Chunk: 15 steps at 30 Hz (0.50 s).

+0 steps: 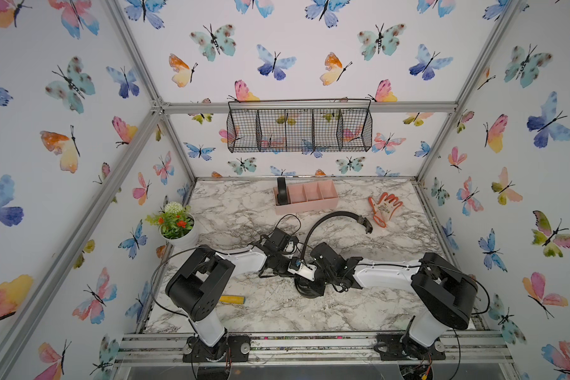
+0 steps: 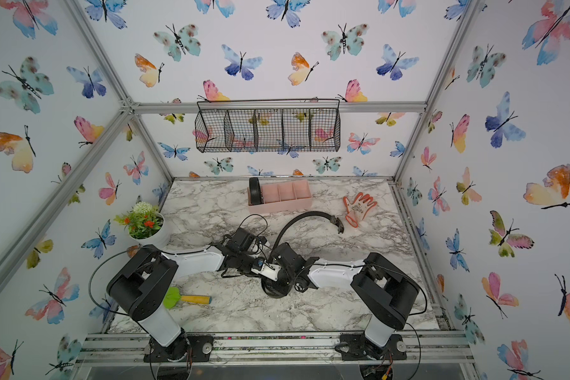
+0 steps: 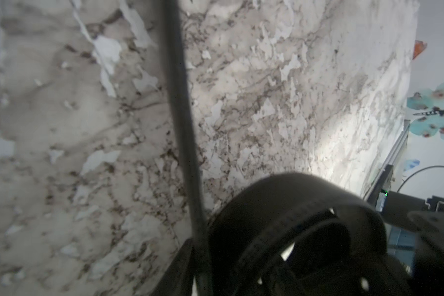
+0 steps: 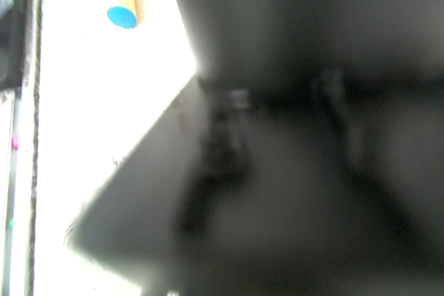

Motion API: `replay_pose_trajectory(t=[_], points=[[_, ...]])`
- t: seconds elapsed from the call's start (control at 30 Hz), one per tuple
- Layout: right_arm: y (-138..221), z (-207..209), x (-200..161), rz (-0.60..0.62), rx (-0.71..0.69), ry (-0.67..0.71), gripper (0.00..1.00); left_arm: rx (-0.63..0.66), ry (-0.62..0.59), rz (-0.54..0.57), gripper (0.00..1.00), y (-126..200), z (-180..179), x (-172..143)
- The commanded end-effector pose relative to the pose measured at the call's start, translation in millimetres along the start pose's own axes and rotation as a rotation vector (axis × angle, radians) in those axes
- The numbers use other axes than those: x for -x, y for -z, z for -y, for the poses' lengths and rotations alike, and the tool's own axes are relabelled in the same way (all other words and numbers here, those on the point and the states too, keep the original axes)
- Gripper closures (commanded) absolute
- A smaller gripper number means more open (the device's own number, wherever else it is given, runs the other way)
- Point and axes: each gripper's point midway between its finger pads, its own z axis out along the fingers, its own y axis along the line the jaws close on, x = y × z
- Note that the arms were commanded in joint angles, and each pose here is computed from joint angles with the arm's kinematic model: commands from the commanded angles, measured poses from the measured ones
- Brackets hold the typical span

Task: Place the belts into the storage roll
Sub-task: Roll the belt at the center of the board.

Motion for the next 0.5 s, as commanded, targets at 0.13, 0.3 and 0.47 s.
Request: replay_pose_trajectory(t=[0.13,0.3,0.47], points=[[-3.2,-5.1,-6.6,0.000,0.002,-0.026,0.94,0.198,0.051,-0.135,0.69,-20.1,-41.5,-45.3],[17.5,4.5,5.2,0.086,-0.090,-0.049,0.57,0.306,0.043,-0.121,0.70,-4.4,-51.8,-40.9],[55.4,9.7,32.5,0.195,-0.153,-0.072,0.26,0.366,0.050,-0.106,0.70,8.0,-56.9,-39.2]])
